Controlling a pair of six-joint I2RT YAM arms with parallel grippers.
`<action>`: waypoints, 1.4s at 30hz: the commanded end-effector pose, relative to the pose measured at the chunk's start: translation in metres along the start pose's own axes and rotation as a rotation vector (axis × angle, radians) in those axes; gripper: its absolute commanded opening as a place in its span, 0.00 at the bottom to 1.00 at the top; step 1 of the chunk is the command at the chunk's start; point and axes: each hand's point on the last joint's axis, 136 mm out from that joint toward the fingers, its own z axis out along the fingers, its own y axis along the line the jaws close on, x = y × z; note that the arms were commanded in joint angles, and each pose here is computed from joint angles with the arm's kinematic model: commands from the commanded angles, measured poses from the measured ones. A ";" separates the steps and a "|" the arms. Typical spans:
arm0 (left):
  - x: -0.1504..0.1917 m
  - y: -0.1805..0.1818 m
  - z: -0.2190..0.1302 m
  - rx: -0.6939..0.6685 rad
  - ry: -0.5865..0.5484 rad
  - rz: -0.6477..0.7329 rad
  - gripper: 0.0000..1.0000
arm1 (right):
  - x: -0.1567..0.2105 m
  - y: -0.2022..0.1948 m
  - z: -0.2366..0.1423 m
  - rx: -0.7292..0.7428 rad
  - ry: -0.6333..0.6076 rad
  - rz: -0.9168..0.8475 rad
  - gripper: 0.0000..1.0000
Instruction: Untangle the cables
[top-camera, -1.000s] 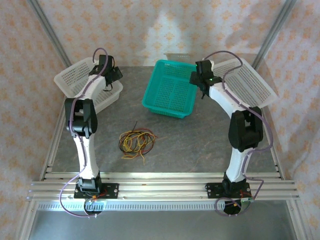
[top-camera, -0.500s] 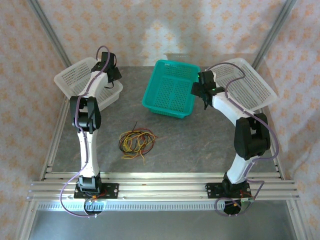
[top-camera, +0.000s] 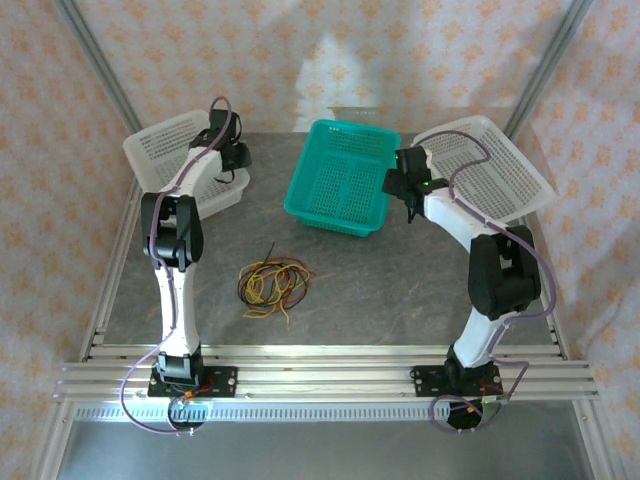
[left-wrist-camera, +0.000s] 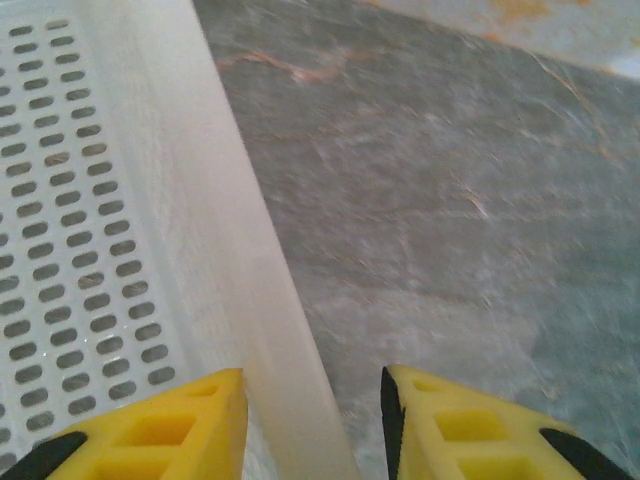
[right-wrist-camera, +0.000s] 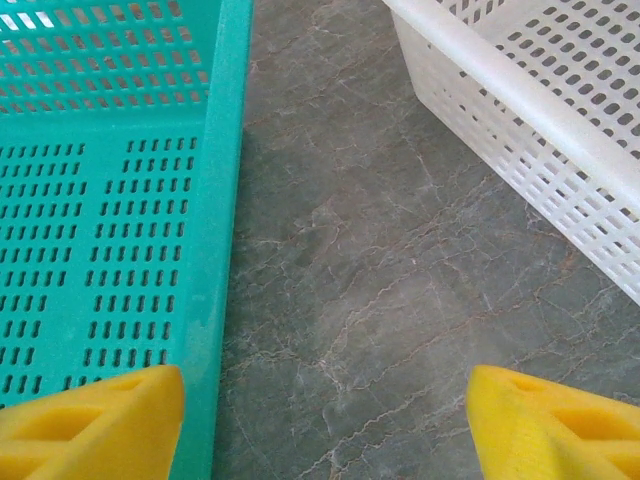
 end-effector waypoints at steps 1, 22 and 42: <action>0.027 -0.044 -0.010 0.116 0.061 0.125 0.36 | -0.009 0.002 -0.008 -0.003 -0.038 0.025 0.74; 0.034 -0.094 -0.081 0.210 -0.061 0.211 0.74 | -0.008 0.016 -0.006 -0.070 0.001 0.076 0.80; 0.071 -0.137 -0.060 0.429 0.069 0.235 0.99 | 0.018 0.025 0.028 -0.021 0.128 0.031 0.49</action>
